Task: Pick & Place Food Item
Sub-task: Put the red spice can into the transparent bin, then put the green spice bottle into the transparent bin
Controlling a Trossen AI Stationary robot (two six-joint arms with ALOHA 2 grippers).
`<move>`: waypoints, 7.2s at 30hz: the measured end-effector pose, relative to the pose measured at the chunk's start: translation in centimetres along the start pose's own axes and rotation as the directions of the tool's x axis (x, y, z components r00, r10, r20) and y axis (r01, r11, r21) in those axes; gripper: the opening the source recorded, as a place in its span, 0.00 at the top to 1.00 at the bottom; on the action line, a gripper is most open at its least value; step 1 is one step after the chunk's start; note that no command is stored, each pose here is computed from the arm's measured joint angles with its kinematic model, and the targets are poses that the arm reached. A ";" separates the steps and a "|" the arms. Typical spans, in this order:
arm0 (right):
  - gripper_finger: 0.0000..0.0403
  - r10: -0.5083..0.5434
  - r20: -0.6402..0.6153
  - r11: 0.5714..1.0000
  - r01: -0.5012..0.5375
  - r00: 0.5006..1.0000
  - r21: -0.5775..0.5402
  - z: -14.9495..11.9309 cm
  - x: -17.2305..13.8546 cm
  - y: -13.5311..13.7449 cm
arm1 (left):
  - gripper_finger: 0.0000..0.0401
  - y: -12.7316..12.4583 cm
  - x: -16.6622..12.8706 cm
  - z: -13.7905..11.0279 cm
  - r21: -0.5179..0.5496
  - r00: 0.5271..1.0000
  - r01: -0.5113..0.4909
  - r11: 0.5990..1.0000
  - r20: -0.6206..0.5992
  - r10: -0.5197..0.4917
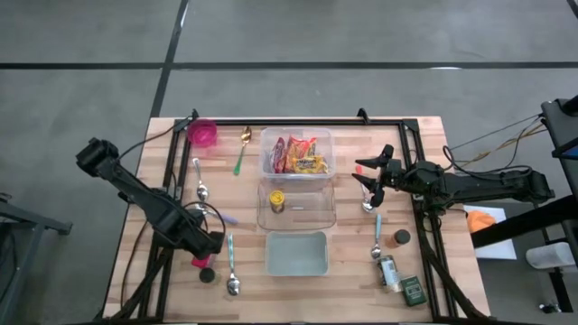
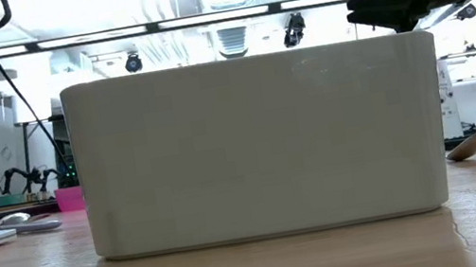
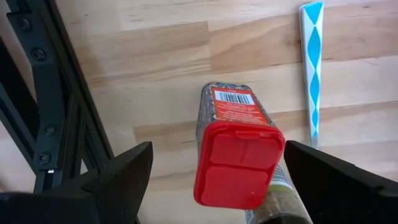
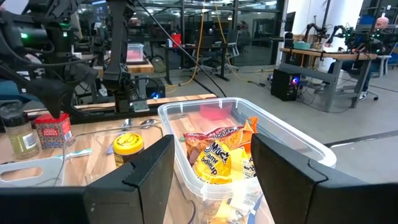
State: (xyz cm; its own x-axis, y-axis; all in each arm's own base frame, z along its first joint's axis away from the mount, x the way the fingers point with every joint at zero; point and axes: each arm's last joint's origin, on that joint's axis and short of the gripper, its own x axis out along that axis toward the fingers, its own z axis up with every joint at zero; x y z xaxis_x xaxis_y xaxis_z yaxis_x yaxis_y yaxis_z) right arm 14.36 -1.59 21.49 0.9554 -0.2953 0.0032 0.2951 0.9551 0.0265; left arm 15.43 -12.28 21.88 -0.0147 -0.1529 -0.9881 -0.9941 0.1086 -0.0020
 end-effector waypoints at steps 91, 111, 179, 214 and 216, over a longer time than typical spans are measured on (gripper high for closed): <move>0.48 0.000 0.000 1.000 0.000 1.000 0.000 0.0 0.0 0.0 | 0.47 -1.2 -1.5 1.2 0.103 0.996 0.039 0.994 0.081 -0.048; 0.48 0.000 0.000 1.000 0.000 1.000 0.000 0.0 0.0 0.0 | 0.47 -5.2 -9.2 5.6 0.554 0.892 0.117 0.824 0.306 -0.333; 0.48 0.000 0.000 1.000 0.000 1.000 0.000 0.0 0.0 0.0 | 0.39 -21.5 -1.5 11.5 0.920 0.988 -0.116 0.375 0.147 -0.055; 0.48 0.000 -0.001 1.000 0.000 1.000 0.000 0.0 0.0 0.0 | 0.02 -18.0 -8.0 10.1 0.882 0.970 -0.061 0.468 0.164 -0.181; 0.48 0.000 0.000 1.000 0.000 1.000 0.000 0.0 0.0 0.0 | 0.02 -17.0 -9.4 9.7 0.865 0.961 -0.062 0.498 0.188 -0.205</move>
State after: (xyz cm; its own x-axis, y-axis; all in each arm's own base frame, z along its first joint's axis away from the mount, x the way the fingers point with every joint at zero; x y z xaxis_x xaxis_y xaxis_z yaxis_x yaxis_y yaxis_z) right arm 14.35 -1.59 21.49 0.9555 -0.2950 0.0028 0.2949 0.9552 0.0264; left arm 33.48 -3.17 29.74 0.2100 0.0150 -0.9776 -0.4010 0.9132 -0.0722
